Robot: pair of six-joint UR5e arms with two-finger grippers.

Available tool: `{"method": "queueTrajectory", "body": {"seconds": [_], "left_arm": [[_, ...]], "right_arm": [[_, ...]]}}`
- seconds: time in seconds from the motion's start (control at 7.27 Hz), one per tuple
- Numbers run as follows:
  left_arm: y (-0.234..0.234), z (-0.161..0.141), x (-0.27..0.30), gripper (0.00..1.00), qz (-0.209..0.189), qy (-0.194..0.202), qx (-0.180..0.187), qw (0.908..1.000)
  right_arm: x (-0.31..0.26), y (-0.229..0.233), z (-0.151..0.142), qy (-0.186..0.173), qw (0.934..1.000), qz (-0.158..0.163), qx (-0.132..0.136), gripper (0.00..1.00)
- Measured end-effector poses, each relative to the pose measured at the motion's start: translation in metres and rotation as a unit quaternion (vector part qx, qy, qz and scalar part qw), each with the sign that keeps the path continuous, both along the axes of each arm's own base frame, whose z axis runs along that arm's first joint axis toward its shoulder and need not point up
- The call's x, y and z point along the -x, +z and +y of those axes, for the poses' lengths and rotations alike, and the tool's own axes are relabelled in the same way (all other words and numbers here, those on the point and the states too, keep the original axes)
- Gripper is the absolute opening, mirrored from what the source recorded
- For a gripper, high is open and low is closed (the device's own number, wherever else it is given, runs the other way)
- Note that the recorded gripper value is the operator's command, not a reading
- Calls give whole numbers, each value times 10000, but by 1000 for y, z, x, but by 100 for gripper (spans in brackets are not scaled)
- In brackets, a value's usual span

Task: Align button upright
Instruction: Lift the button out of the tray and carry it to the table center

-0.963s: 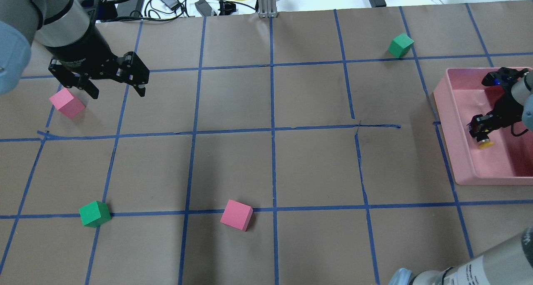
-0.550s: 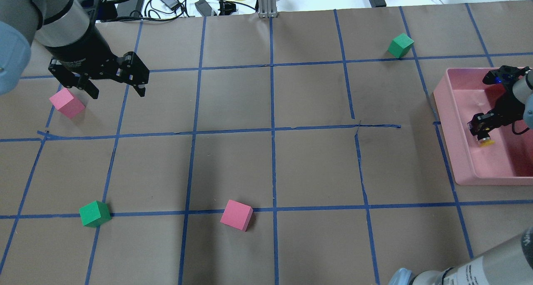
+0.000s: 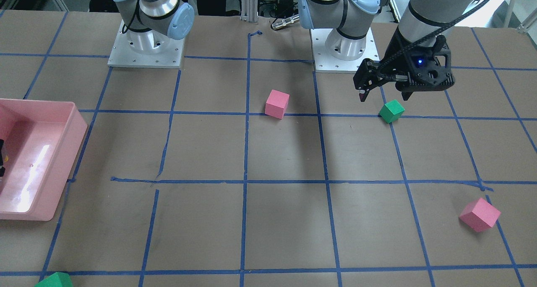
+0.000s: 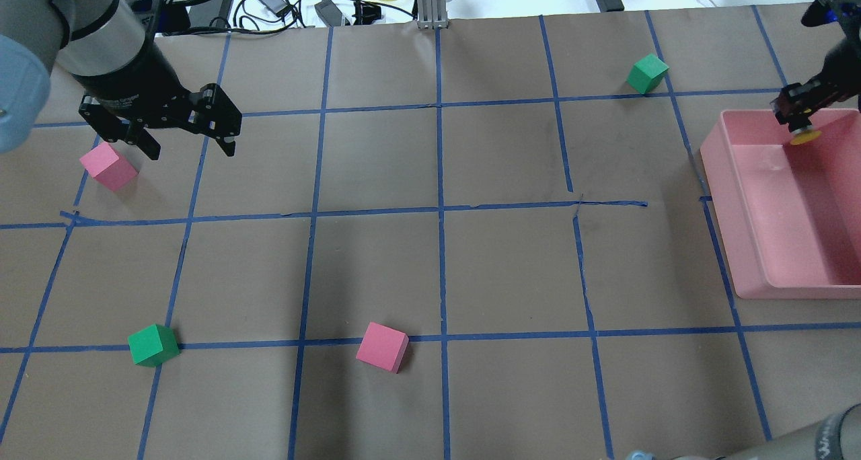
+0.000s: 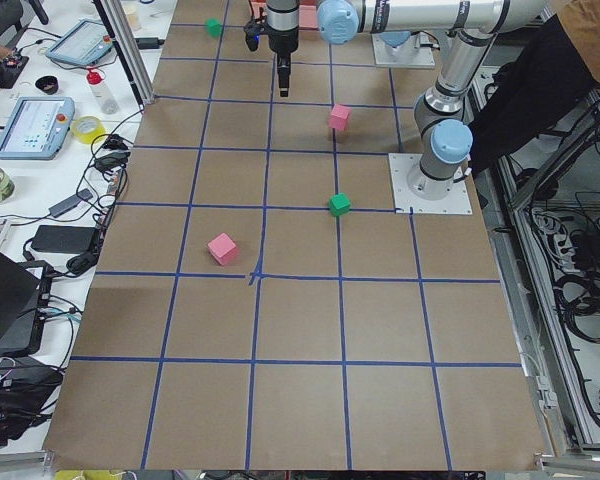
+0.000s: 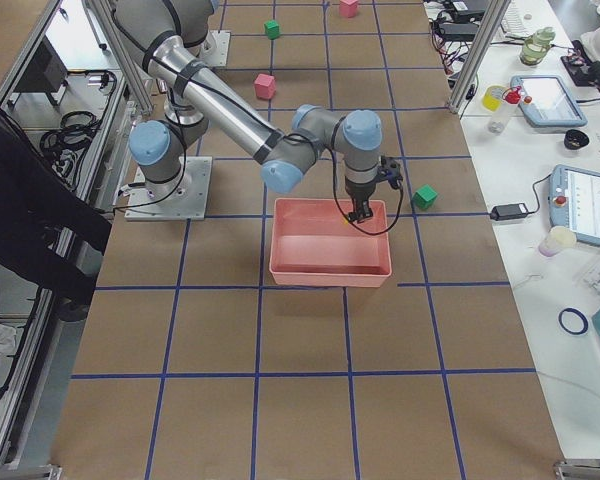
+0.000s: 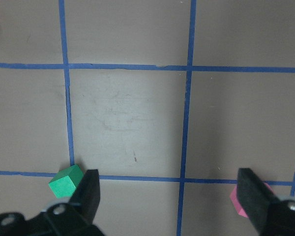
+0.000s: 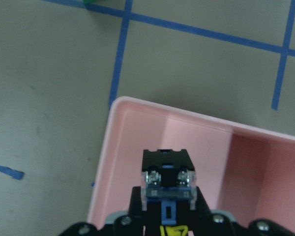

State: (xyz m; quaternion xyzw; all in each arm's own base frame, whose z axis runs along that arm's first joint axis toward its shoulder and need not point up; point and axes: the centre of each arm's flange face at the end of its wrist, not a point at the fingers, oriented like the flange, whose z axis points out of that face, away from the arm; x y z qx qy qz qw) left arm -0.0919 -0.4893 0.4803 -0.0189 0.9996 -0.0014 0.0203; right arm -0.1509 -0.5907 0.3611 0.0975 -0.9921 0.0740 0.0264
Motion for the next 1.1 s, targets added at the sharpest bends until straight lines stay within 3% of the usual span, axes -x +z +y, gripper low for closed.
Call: {"method": "queueTrajectory", "body": {"seconds": [0.41,0.69,1.1], "left_arm": [[0,0,-1,100,0,6,1,10000],[0,0,-1,100,0,6,1,10000],[0,0,-1,100,0,7,1,10000]], "right_arm": [[-156,11,-20,-548,9980,-320,29,0],[-281,3,-10,-921,9940,-584,-14,0],[-428,-33,22,-879,9926,-826,-141,0]]}}
